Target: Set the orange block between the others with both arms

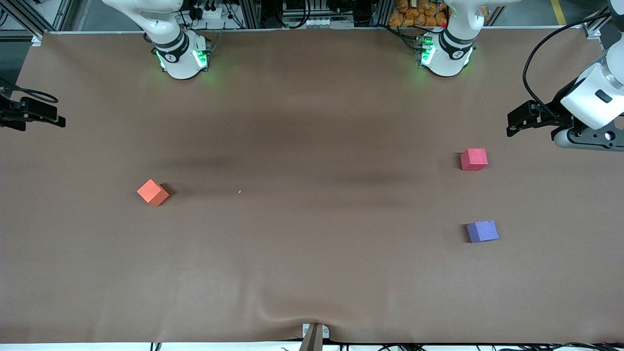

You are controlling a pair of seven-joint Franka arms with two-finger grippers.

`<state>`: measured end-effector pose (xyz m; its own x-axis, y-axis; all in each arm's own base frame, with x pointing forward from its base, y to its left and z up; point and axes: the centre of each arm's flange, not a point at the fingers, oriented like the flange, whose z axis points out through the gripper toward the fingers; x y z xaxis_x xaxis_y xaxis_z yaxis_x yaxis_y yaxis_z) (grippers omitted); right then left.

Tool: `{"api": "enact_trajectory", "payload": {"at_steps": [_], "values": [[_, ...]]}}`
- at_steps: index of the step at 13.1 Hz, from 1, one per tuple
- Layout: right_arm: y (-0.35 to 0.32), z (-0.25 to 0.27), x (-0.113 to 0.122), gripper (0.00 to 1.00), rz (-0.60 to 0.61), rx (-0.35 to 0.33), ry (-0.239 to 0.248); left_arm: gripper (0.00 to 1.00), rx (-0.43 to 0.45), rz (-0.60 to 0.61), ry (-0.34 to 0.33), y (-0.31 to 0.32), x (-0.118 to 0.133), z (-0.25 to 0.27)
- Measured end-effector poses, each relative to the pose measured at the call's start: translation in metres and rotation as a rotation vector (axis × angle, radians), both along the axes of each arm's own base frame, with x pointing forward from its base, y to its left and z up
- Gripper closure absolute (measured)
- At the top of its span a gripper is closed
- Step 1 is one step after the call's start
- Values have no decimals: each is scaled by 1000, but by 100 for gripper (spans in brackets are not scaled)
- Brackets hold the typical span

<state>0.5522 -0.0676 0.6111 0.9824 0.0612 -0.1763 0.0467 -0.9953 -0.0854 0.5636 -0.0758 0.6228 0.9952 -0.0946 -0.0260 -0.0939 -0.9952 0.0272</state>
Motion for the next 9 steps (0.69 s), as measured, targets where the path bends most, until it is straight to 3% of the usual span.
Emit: {"api": "enact_trajectory", "payload": {"at_steps": [9], "values": [[-2, 2, 0, 0, 0, -16, -3, 0, -1, 6, -1, 3, 1, 0]]}}
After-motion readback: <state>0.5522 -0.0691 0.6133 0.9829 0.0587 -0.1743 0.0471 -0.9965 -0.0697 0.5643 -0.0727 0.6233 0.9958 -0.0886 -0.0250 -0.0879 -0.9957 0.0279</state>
